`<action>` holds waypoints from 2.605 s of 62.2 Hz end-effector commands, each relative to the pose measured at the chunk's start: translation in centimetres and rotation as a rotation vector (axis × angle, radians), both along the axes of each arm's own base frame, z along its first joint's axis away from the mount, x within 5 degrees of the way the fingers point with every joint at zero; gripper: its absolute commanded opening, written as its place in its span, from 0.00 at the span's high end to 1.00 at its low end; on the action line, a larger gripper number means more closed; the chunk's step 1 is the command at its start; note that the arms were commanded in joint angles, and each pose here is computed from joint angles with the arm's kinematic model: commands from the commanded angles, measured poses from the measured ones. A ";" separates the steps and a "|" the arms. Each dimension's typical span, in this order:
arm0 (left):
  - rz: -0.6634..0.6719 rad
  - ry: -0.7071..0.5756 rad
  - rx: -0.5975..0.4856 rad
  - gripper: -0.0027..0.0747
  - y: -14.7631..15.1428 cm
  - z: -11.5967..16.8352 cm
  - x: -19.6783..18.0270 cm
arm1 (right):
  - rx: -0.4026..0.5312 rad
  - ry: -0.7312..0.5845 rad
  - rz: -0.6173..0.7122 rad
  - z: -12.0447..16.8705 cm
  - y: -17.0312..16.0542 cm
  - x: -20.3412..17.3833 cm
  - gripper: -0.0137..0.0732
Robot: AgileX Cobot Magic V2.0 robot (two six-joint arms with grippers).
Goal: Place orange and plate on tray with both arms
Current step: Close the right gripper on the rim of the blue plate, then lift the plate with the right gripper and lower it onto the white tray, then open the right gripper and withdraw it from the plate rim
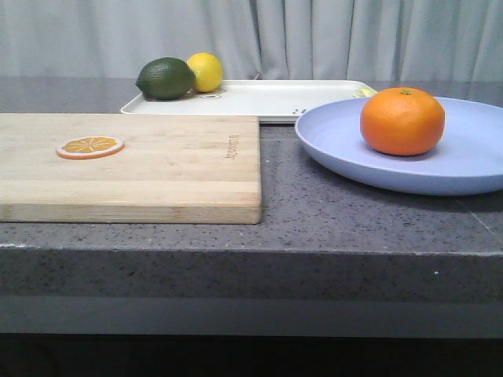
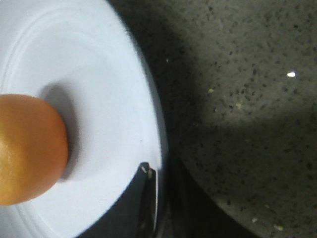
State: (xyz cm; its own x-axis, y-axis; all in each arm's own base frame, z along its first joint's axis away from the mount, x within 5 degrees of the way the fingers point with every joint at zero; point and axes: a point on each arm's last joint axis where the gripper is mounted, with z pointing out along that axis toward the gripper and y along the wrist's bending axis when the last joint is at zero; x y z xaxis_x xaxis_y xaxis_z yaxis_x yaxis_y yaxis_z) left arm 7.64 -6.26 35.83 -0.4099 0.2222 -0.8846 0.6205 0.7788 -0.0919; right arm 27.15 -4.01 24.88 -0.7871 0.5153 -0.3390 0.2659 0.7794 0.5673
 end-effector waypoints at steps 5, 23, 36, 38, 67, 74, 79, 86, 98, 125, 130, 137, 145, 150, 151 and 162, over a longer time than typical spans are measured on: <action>0.008 -0.063 -0.065 0.12 -0.1 1.3 0.1 | 0.014 -0.077 -0.020 1.9 -0.1 0.2 0.90; 0.008 -0.063 -0.065 0.12 -0.1 1.3 0.1 | 0.035 -0.059 0.002 1.9 0.2 0.0 0.92; 0.008 -0.063 -0.065 0.12 -0.1 1.3 0.1 | 0.087 -0.064 -0.007 2.1 0.5 0.0 0.92; 0.008 -0.063 -0.065 0.12 -0.1 1.3 0.1 | 0.099 -0.065 -0.011 2.1 0.5 0.1 0.92; 0.008 -0.063 -0.065 0.12 -0.1 1.3 0.1 | 0.185 -0.139 -0.102 6.8 0.8 2.2 0.92; 0.008 -0.063 -0.065 0.12 -0.1 1.3 0.1 | 0.179 -0.133 -0.093 8.0 1.8 3.9 0.92; 0.008 -0.063 -0.065 0.12 -0.1 1.3 0.1 | 0.167 -0.128 -0.071 8.5 2.8 5.7 0.92; 0.008 -0.063 -0.065 0.12 -0.1 1.3 0.1 | 0.172 -0.125 -0.046 9.1 4.2 8.1 0.92; 0.008 -0.063 -0.065 0.12 -0.1 1.3 0.1 | 0.152 -0.121 -0.016 9.7 6.5 12.4 0.92; 0.008 -0.063 -0.065 0.12 -0.1 1.3 0.1 | 0.143 -0.151 0.021 9.0 9.7 20.3 0.92; 0.008 -0.063 -0.065 0.12 -0.1 1.3 0.1 | 0.143 -0.163 0.023 9.0 9.8 21.0 0.92; 0.008 -0.062 -0.066 0.12 -0.1 1.3 0.1 | 0.133 -0.174 0.022 8.8 9.7 21.6 0.92; 0.008 -0.062 -0.066 0.12 -0.1 1.3 0.1 | 0.132 -0.188 0.011 8.6 9.7 21.9 0.92; 0.008 -0.062 -0.066 0.12 -0.1 1.3 0.1 | 0.127 -0.194 0.005 8.5 9.6 22.0 0.92; 0.008 -0.062 -0.066 0.12 -0.1 1.3 0.1 | 0.127 -0.195 0.004 8.4 9.6 22.1 0.92; 0.008 -0.062 -0.066 0.12 -0.1 1.3 0.1 | 0.130 -0.171 0.002 7.2 9.7 22.6 0.92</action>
